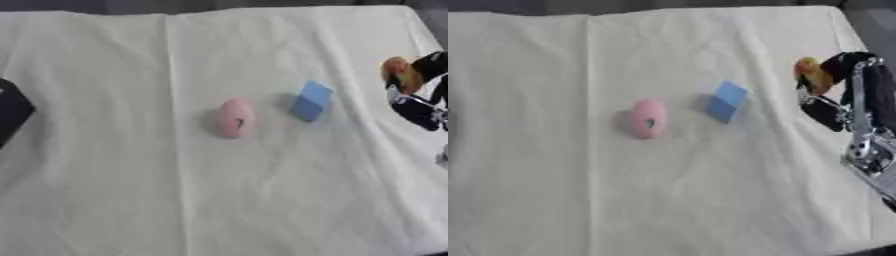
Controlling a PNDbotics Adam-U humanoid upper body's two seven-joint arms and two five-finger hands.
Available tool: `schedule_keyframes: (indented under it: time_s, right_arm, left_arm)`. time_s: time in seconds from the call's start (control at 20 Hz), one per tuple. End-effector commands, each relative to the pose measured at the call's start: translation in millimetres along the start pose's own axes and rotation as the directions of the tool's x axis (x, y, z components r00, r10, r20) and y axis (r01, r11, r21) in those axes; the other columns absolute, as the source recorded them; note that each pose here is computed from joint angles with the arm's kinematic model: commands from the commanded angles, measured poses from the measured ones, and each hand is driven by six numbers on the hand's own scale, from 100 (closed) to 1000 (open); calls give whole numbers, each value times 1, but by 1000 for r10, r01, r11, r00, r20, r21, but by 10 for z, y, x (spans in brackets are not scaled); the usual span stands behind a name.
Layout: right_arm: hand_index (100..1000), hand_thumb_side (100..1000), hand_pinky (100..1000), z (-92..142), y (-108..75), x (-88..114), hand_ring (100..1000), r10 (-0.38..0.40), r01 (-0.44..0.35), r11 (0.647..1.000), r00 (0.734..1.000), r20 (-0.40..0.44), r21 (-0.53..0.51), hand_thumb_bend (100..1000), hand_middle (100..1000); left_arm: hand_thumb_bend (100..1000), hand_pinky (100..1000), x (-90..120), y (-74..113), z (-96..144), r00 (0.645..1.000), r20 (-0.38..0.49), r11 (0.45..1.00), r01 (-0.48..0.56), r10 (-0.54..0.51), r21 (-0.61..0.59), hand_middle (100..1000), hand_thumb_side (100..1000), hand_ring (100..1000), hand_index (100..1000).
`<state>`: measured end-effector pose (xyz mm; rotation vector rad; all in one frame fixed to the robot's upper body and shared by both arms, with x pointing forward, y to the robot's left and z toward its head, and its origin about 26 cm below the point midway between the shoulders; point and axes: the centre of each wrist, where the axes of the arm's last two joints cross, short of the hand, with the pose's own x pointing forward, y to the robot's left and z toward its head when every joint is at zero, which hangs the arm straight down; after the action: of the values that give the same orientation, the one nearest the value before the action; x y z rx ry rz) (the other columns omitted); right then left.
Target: Pick up the objects with one hand, pass them to the other hand, and then place them into the box on the other side of the table.
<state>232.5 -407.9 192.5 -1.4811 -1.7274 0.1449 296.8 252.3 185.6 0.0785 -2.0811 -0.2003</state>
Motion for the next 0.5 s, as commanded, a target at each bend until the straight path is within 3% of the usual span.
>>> schedule_keyframes:
  time_s: [0.05, 0.5]
  right_arm:
    - [454, 100, 210, -21, -1, 73, 488, 4, -4, 997, 1000, 2, -73, 202, 437]
    - [450, 100, 213, -23, 51, 134, 486, -141, 142, 990, 985, 100, -1, 194, 435]
  left_arm:
    - [100, 911, 91, 42, -33, 999, 34, 1000, 17, -17, -16, 677, 847, 776, 761]
    - [100, 909, 108, 50, -48, 999, 42, 1000, 17, -15, -26, 677, 836, 776, 761]
